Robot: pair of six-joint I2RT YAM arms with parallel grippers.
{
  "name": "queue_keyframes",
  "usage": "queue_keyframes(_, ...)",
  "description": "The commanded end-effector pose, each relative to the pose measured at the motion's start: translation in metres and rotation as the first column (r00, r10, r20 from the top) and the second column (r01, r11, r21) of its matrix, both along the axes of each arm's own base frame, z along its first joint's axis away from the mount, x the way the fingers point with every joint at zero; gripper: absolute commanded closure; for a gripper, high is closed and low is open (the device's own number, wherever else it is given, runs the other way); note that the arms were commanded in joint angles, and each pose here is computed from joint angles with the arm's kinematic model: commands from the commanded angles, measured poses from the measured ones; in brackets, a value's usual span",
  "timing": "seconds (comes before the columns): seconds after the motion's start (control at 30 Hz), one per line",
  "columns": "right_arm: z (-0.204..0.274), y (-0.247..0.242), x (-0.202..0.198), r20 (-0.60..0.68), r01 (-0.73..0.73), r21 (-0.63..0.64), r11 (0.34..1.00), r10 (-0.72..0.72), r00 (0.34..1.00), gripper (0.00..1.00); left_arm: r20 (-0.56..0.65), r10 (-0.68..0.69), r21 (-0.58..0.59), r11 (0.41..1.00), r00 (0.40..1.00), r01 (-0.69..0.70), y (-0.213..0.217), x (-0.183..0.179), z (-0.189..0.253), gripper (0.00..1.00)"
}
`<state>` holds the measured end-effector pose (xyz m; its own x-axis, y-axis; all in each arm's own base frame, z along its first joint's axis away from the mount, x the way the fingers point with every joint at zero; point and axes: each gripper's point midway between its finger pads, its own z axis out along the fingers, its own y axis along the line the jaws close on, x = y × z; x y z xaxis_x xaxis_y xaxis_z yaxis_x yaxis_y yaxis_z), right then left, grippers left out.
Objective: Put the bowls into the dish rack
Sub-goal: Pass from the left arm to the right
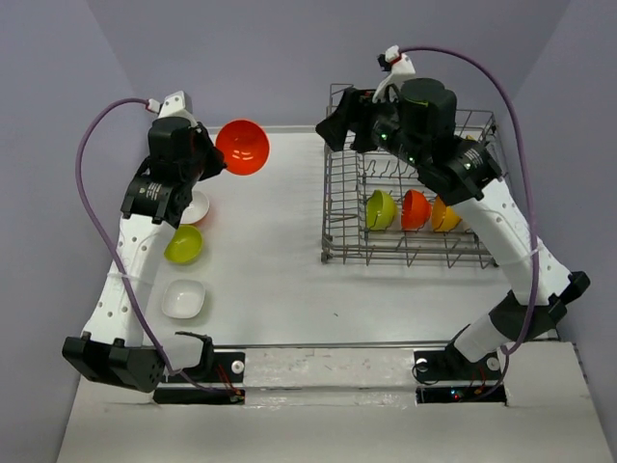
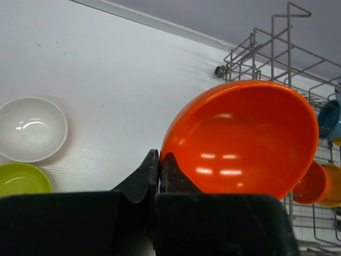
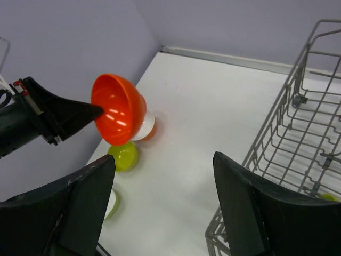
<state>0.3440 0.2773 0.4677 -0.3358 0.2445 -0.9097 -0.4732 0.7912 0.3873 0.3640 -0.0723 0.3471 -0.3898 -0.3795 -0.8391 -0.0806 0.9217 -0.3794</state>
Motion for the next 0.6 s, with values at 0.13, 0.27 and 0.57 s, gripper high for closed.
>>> queue_keyframes(0.13,-0.036,0.039,-0.01,-0.051,0.068,-0.164,0.984,-0.077,0.996,0.21,0.062,-0.121,0.006,0.993,0.991,0.12,-0.045,-0.019,0.028,1.0)
queue_keyframes(0.27,-0.053,0.064,-0.016,-0.059,0.065,-0.24,0.969,-0.081,0.995,0.21,0.064,-0.149,0.0,0.989,0.987,0.149,-0.057,-0.022,0.029,1.0)
queue_keyframes(0.57,-0.068,0.058,-0.006,-0.03,0.172,-0.295,0.94,-0.189,0.982,0.22,0.065,-0.176,-0.005,0.984,0.982,0.177,-0.078,-0.022,0.03,1.0)
